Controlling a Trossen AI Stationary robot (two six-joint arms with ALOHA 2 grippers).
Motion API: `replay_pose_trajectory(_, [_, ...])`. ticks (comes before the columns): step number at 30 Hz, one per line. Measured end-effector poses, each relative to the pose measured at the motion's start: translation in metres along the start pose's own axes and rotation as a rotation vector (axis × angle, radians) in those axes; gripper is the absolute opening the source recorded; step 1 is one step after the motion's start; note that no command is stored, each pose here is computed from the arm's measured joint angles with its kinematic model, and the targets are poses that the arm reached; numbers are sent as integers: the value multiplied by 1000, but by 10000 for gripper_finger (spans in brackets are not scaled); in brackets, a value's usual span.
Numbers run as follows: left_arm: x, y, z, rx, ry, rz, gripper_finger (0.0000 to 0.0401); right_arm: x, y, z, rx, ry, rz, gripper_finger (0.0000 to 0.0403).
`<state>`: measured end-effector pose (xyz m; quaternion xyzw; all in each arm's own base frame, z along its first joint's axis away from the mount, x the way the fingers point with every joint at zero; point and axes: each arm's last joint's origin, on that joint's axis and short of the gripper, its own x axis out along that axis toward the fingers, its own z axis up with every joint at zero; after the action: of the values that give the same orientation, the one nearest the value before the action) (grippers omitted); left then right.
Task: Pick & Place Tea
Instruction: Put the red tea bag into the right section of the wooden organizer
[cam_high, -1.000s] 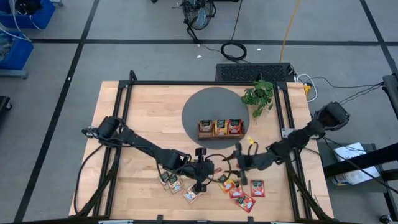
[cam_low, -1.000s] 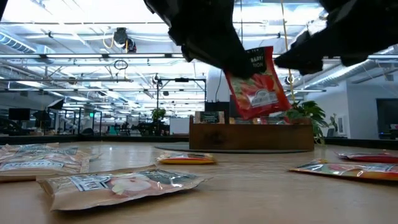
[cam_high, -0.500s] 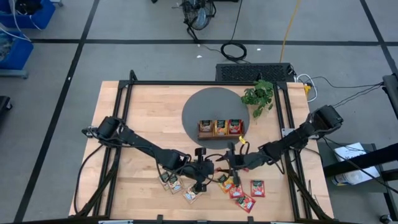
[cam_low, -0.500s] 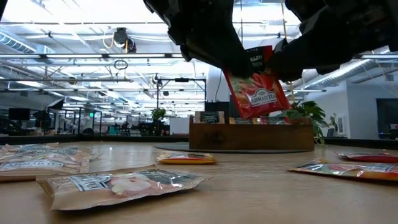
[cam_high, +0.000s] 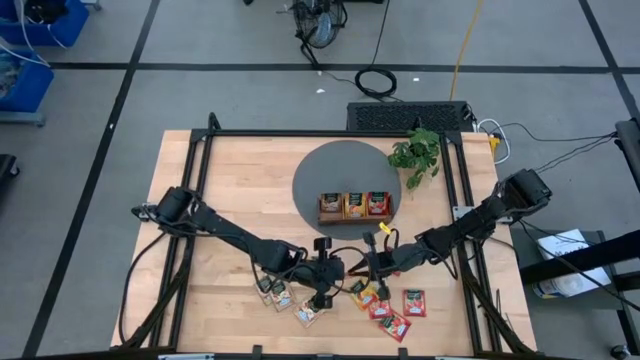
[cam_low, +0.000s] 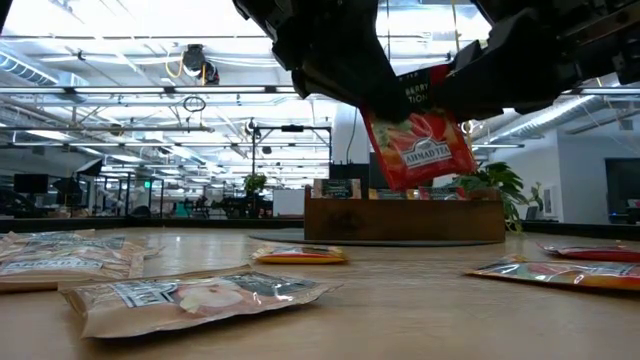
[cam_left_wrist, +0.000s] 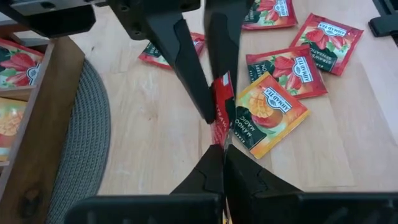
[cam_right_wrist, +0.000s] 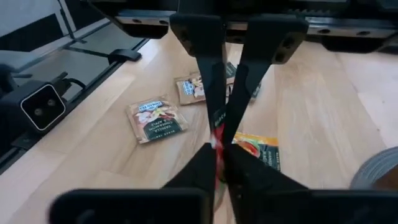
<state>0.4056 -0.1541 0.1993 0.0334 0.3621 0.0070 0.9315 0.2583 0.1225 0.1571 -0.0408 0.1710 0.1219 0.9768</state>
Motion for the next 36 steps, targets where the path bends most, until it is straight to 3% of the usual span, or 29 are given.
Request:
replay_pose_trajectory(8, [1, 0, 0, 2, 0, 2, 21, 0, 0, -3, -6, 29, -5, 1])
replay_pose_trajectory(19, [-3, -4, -4, 14, 36, 1, 147, -1, 0, -8, -24, 74, -50, 0])
replay_pose_trajectory(25, [-3, -3, -7, -21, 66, 10, 181, -2, 4, -9, -30, 79, -39, 0])
replay_pose_trajectory(30, [-3, -3, -6, -27, 57, 8, 158, -2, 4, -8, -27, 78, -40, 0])
replay_pose_trajectory(36, [-3, -4, -5, -2, 41, 2, 47, -2, 4, -9, -28, 78, -40, 0])
